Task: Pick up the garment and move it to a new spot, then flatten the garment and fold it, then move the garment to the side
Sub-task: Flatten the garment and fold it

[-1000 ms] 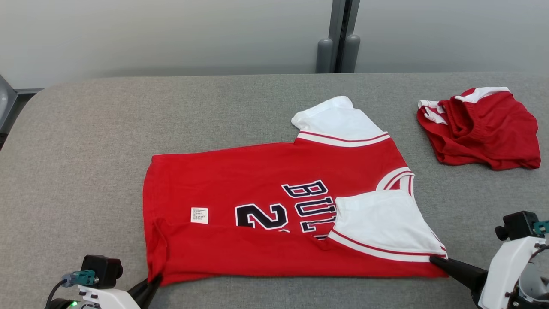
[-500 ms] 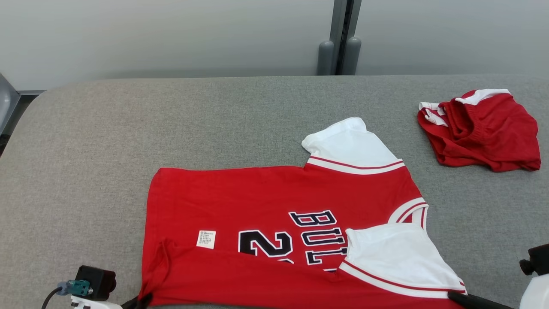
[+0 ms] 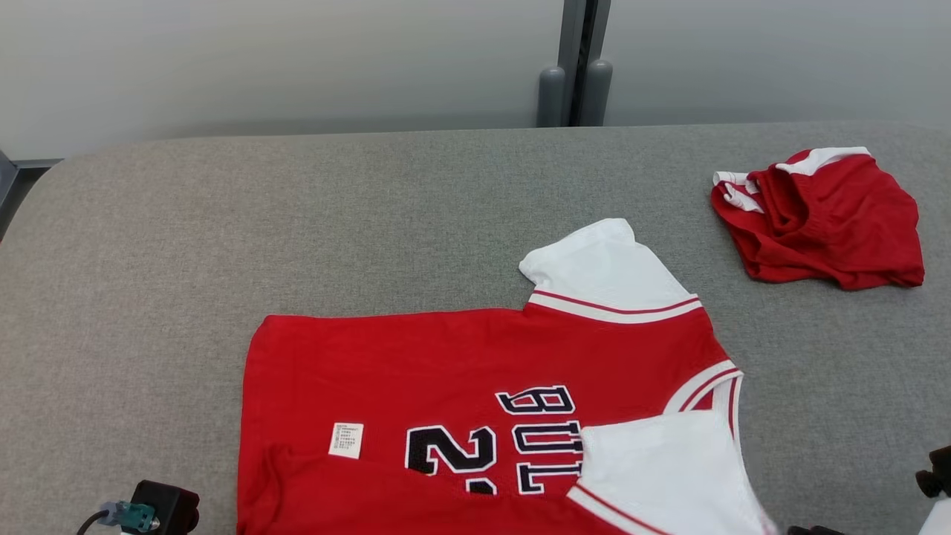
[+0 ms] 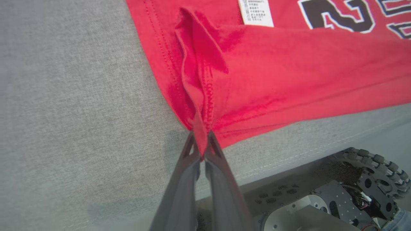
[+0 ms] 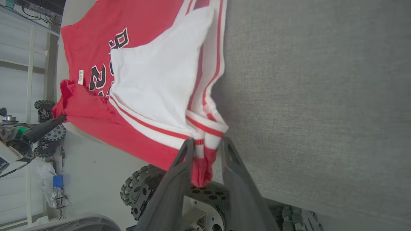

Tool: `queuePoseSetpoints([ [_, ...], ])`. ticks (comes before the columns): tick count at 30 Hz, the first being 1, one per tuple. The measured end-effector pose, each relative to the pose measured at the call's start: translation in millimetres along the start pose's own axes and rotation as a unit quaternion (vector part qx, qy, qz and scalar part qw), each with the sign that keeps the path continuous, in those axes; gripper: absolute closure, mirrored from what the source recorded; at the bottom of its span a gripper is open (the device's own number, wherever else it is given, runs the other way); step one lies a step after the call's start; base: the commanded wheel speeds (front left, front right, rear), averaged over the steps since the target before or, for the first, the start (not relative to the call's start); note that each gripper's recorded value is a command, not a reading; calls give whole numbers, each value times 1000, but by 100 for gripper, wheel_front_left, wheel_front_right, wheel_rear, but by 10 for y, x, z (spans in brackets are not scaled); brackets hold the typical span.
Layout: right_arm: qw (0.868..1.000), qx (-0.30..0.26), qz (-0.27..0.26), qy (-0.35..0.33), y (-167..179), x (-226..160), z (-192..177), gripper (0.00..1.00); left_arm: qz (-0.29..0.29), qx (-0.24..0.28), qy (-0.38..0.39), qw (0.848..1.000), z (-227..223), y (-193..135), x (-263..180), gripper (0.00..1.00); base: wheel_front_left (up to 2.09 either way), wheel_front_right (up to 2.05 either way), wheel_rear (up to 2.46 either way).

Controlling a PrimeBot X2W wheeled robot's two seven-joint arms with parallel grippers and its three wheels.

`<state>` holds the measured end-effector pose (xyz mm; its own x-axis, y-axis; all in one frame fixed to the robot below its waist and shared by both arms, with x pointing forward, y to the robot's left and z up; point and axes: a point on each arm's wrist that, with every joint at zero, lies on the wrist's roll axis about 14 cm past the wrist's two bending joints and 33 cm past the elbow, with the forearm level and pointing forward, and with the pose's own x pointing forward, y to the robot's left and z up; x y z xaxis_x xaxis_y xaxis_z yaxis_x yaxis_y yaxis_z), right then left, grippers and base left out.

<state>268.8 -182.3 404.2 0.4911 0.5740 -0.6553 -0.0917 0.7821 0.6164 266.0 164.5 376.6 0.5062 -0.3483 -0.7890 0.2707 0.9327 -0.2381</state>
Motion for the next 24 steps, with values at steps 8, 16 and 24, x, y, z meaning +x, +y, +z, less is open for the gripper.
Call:
queuePoseSetpoints([
  [8,1000,-10,2,4,8,104,23,0,-3,-8,4,1000,-12,-31,5,0,0,0,0],
  [16,998,-50,6,-48,58,115,344,0,31,2,-31,999,226,166,-60,0,0,0,0],
  [24,979,-122,25,-162,302,164,1254,0,103,51,-193,974,1179,443,-183,0,0,0,0],
])
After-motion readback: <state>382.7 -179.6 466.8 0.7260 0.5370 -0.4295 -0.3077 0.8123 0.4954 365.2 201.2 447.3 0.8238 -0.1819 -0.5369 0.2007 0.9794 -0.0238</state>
